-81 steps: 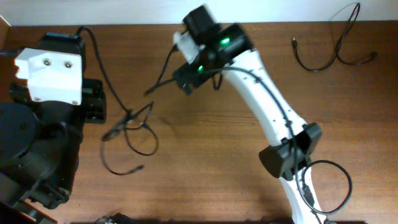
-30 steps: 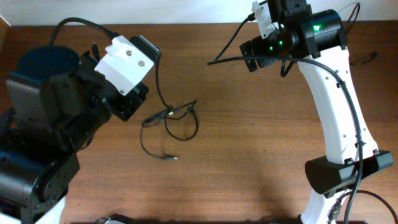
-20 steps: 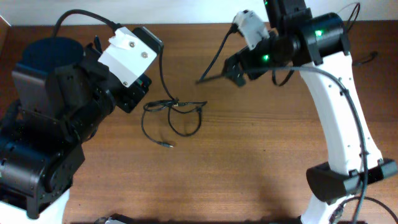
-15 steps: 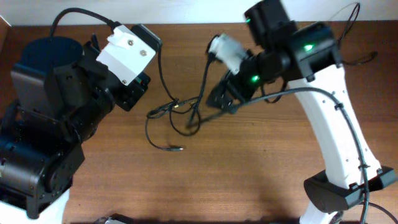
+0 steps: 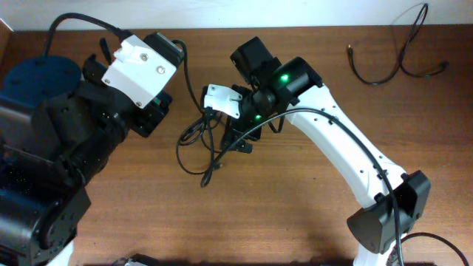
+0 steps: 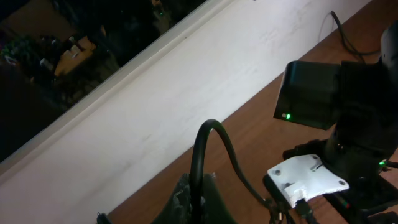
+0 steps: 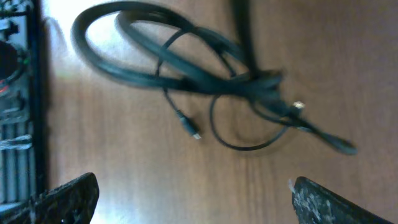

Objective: Untangle cables

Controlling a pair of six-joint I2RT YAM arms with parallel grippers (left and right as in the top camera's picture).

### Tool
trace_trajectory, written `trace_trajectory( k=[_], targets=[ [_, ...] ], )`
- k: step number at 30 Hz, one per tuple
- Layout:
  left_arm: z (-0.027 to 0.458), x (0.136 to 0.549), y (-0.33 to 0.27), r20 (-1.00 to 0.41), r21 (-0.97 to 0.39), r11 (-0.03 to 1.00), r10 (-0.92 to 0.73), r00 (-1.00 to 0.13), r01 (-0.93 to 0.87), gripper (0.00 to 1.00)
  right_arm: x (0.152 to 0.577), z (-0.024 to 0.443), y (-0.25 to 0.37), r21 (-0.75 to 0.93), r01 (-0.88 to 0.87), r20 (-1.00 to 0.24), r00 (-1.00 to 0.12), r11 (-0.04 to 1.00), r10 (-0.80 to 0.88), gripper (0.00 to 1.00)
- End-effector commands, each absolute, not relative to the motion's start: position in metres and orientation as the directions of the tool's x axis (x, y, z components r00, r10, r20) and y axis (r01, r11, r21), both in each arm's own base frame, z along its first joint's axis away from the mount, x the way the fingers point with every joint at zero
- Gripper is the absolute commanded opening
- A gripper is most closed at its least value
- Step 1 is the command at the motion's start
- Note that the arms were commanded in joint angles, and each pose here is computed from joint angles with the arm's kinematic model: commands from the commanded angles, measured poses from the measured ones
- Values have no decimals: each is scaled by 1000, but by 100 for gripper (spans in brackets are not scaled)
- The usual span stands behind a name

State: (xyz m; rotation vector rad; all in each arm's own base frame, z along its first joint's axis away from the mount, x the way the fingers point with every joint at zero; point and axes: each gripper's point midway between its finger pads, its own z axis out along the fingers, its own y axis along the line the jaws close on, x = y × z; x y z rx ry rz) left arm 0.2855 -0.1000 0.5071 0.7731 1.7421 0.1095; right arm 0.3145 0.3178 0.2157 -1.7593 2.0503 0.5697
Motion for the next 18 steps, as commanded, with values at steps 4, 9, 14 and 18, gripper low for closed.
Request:
trace_trajectory(
  k=[4, 9, 14, 18],
  targets=[
    [521, 279, -94, -836, 470, 783, 543, -79, 408, 0, 359, 233, 333, -202, -934, -534, -148, 295, -833, 99],
    [520, 280, -90, -831, 476, 788, 548, -92, 391, 0, 364, 244, 349, -188, -924, -607, -157, 333, -779, 99],
    [521, 280, -90, -831, 477, 789, 548, -93, 388, 0, 341, 246, 375, -189, -945, -617, -98, 268, -781, 99],
    [520, 280, -90, -831, 477, 789, 548, -94, 388, 0, 324, 249, 396, -230, -946, -614, -42, 230, -788, 99]
  ],
)
